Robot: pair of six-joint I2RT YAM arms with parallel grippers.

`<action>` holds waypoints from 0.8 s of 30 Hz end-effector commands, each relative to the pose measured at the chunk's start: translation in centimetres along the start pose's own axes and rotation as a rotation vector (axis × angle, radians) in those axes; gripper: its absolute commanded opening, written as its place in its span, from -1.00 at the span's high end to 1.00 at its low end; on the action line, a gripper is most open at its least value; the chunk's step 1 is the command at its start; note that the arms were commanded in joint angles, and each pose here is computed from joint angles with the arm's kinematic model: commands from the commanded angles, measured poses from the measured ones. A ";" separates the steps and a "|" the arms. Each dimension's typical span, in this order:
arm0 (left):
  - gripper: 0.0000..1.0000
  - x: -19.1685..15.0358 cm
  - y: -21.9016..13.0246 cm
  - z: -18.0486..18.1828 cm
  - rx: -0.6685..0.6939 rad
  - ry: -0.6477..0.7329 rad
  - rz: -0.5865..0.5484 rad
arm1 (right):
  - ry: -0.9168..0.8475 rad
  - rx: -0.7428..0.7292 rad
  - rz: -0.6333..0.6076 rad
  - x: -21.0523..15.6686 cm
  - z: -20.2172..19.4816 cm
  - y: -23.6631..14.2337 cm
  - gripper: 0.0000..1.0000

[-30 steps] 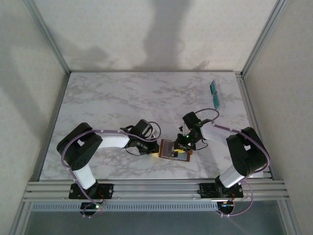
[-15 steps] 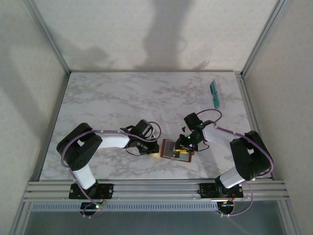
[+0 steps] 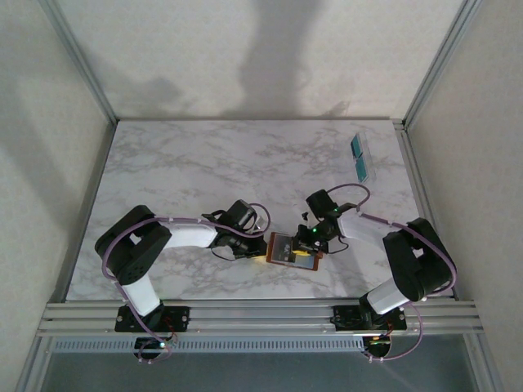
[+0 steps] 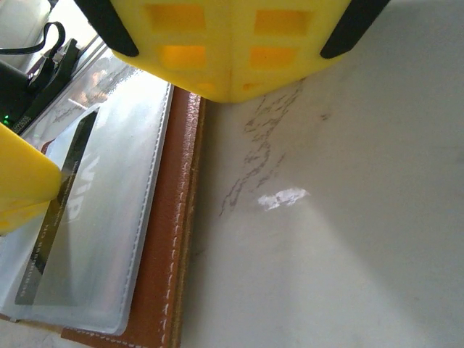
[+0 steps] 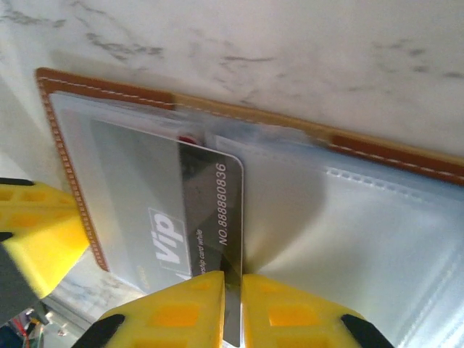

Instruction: Put the credit cards into the card holder

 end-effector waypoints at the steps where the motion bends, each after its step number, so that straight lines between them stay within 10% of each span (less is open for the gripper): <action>1: 0.91 -0.8 0.7 -0.9 -0.015 0.022 0.034 | 0.001 0.032 0.029 -0.3 0.8 1.0 0.72; 14: 0.92 -1.0 0.6 -0.7 -0.005 0.026 0.028 | -0.058 0.040 0.024 -0.9 2.8 1.3 0.61; 24: 0.92 -1.0 -0.5 -0.2 0.019 -0.008 -0.054 | -0.140 -0.114 -0.083 -1.4 1.3 -3.0 0.09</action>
Point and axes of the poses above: each hand's point on the last joint's axis, 136 mm out from that joint toward the fingers, its own y axis out along the fingers, its own z axis along the line the jaws close on, x = y × z, the point moved 3 cm from there along -y, back along the fingers, and after that the axes turned 11 degrees about y, right-handed, at the moved point
